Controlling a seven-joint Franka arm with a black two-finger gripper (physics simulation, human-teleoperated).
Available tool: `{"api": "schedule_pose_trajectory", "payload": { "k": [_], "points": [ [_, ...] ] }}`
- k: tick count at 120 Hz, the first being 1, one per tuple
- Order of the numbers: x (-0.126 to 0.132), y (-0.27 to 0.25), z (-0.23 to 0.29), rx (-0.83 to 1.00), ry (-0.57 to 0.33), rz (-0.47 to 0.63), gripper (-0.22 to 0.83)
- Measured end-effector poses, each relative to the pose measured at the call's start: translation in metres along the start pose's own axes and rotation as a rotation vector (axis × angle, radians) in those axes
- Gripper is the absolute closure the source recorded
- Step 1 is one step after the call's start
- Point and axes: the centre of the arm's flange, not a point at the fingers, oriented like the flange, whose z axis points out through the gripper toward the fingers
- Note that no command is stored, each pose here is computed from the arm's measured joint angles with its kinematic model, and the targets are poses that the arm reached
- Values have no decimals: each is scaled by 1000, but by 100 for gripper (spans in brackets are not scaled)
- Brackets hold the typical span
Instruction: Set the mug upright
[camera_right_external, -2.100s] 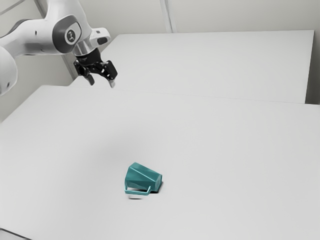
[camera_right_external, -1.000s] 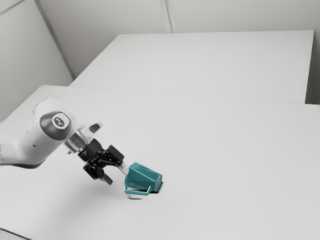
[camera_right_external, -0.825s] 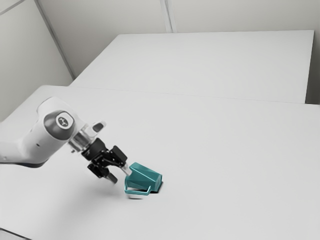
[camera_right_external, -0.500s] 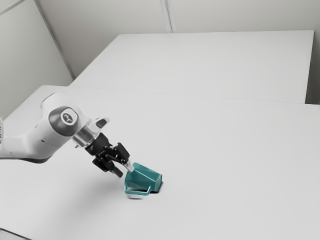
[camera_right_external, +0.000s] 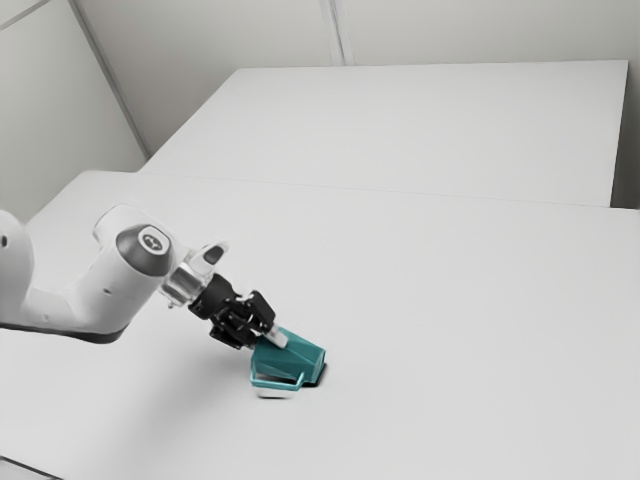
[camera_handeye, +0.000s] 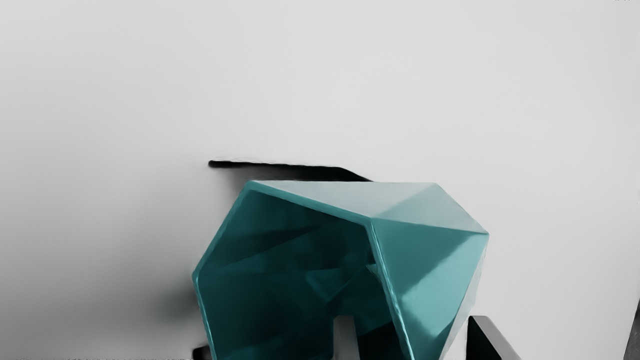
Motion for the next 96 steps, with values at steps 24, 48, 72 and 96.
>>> {"api": "schedule_pose_trajectory", "payload": {
  "k": [24,48,72,96],
  "points": [
    [-1,0,2,-61,33,35,60],
    [8,16,-5,-57,59,156,72],
    [17,39,-13,-21,92,301,76],
    [34,83,-24,100,83,521,78]
  ]
}}
